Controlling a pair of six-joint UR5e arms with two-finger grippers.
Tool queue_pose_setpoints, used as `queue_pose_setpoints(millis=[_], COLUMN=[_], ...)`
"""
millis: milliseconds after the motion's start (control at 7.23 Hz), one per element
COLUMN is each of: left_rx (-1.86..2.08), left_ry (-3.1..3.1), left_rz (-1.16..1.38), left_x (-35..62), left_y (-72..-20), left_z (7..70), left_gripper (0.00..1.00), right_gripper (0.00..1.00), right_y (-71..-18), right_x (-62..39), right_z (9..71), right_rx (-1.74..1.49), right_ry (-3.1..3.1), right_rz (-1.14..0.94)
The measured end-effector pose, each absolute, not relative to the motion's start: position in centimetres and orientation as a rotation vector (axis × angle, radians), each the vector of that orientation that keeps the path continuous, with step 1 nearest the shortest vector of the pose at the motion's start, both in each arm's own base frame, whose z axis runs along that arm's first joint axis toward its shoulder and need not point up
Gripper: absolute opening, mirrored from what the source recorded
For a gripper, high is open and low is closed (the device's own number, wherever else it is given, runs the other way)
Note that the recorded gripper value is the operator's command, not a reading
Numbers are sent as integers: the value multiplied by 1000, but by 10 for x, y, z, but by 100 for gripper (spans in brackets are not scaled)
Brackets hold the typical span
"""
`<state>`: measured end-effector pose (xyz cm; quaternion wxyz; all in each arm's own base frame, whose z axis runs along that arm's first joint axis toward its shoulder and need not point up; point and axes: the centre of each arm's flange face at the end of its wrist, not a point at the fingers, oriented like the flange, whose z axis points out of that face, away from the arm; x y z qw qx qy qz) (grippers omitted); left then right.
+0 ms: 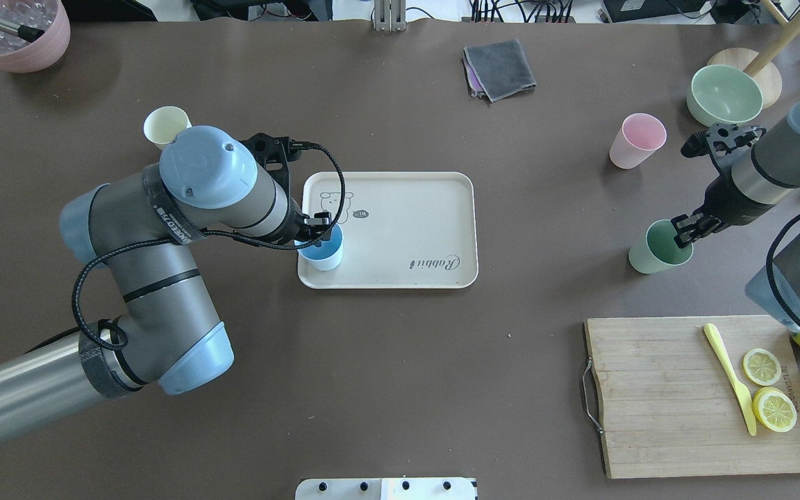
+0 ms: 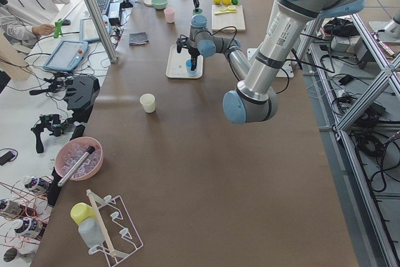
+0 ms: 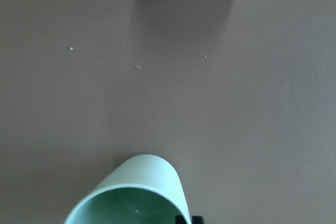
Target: Place all cups on tray
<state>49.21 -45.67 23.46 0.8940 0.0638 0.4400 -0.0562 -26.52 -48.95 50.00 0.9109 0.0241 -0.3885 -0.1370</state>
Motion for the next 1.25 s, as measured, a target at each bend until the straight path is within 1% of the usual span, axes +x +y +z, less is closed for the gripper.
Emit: queue_pose_setpoints(millis=[138, 277, 415, 692, 969, 1107, 1245], left_rx=[124, 112, 127, 174, 205, 208, 194], left_ry=[919, 924, 924, 867, 772, 740, 730], left_rz=[-138, -153, -131, -41, 40, 64, 70], left_x=[463, 418, 375, 322, 274, 251, 240], left_y=[-466, -475, -475, -472, -485, -493, -500], left_z=[223, 213, 217, 260, 322, 345, 360], left_gripper=[97, 97, 97, 97, 97, 97, 97], right_gripper=[0, 0, 0, 0, 0, 0, 0], right_y=[-494, -506, -525, -545, -525, -508, -493], right_x=[-267, -270, -279, -318, -390, -424, -452], right_z=[492, 471, 433, 343, 265, 241, 233], right_rx=[52, 55, 51, 39, 36, 29, 20], right_ry=[-807, -814, -824, -869, -896, -899, -887], right_rz=[-282, -274, -251, -161, -93, -67, -44])
